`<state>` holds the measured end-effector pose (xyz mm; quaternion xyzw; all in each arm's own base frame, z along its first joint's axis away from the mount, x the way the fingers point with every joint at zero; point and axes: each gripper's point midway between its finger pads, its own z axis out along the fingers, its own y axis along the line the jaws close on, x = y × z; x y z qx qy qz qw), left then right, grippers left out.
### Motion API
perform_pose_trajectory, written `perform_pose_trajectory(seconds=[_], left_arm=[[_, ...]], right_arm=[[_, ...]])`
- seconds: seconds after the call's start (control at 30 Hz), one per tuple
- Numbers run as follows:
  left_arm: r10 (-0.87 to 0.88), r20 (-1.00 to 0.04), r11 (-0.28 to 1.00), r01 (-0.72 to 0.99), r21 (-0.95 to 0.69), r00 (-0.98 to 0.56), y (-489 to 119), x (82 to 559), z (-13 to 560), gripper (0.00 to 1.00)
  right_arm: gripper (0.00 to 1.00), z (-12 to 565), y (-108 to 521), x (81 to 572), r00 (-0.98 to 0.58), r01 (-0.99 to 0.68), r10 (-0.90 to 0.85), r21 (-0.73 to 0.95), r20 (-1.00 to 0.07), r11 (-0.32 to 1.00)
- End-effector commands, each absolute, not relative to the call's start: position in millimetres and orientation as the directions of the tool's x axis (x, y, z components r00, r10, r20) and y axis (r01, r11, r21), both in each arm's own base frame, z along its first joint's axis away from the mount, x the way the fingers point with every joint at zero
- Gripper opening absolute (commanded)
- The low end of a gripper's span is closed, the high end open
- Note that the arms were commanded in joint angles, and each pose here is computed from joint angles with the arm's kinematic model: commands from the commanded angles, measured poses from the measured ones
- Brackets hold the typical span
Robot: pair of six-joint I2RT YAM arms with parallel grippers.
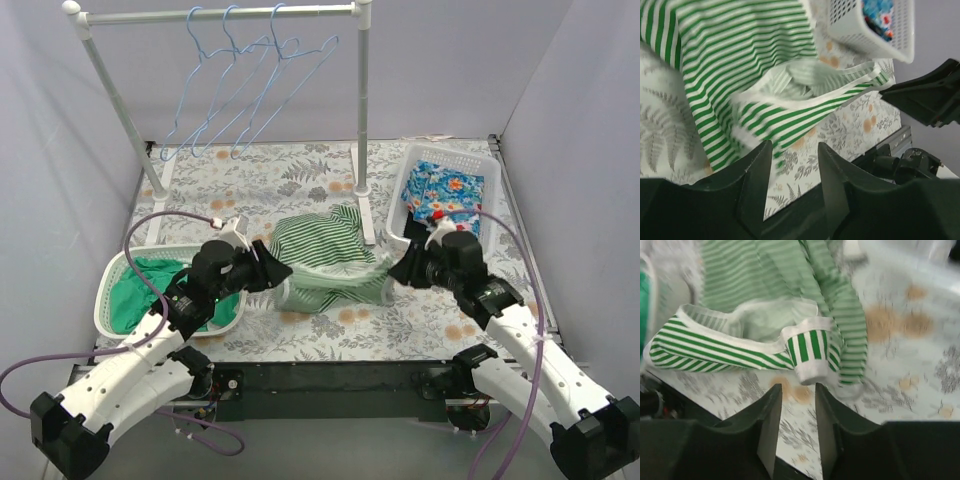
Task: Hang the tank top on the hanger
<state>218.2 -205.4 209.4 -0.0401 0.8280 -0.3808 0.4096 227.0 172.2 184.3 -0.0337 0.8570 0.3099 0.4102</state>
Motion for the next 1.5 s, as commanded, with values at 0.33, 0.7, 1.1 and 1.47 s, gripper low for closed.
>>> perform_pose_trajectory(seconds=[0.33,0.7,1.1,1.47], left_arm=[[-0.392,-0.783,0.63,0.479,-0.611,-0.483,-211.1,219.9,349.2,0.56],[-0.282,-0.959,0.915,0.289,-0.281,-0.041,-190.5,366.4,493.3,0.6],[-0.121,-0.99,0.923,0.358,-0.139,-0.073,-180.8,445.0,496.5,0.58],[-0.003,-0.99,0.936,0.347,-0.052,-0.141,-177.7,477.6,447.1,0.48]], right_arm=[[0.7,207.0,171.2,199.6,-0.655,-0.383,0.16,0.506,-0.739,0.773],[0.7,240.3,193.7,212.2,-0.636,-0.482,0.116,0.51,-0.763,0.712],[0.7,254.5,201.8,204.1,-0.611,-0.571,0.061,0.492,-0.79,0.658],[0.7,252.3,201.7,201.6,-0.597,-0.596,0.035,0.472,-0.802,0.65]])
